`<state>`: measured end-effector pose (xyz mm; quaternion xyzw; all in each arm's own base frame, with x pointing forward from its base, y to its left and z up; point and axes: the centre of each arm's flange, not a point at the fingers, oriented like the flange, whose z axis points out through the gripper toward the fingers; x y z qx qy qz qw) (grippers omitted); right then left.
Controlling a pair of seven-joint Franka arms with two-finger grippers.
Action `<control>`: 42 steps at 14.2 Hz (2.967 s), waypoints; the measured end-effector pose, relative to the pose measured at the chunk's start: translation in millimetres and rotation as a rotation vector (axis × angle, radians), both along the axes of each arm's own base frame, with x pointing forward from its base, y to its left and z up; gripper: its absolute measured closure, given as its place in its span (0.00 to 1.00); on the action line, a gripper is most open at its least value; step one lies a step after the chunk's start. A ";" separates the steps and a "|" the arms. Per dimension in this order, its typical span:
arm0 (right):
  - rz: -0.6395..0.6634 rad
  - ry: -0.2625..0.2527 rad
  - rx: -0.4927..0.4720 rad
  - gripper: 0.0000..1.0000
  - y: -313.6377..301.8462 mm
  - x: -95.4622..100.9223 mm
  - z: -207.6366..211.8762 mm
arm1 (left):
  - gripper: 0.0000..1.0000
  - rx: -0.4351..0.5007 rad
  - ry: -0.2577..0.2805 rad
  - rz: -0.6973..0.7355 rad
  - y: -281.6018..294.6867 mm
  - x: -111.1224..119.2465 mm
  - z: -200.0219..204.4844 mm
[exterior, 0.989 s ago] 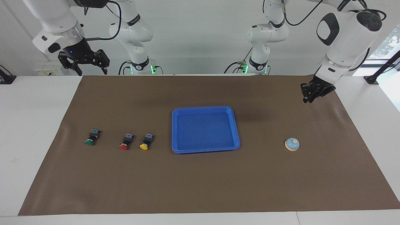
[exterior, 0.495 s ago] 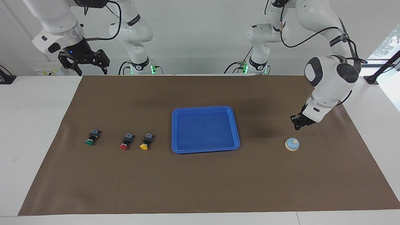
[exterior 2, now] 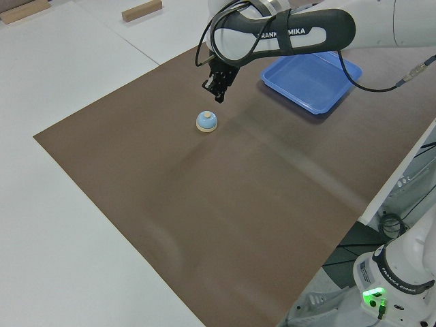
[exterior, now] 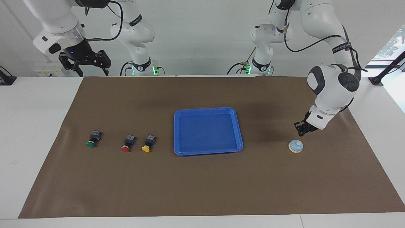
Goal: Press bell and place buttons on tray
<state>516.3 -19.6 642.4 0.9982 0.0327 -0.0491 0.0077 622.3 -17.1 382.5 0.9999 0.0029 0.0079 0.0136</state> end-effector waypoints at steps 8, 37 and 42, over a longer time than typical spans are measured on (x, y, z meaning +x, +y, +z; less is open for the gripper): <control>0.000 0.000 0.000 0.00 0.0 0.0 0.0 | 0.99 0.004 0.005 0.003 0.4 8.0 -35.4; -0.126 -0.111 -0.009 0.00 59.2 9.2 -111.3 | 0.00 0.011 0.067 0.014 12.3 -81.9 235.6; -0.277 -0.146 0.004 0.00 102.1 38.3 -205.3 | 0.00 0.011 0.074 0.014 12.2 -82.1 232.4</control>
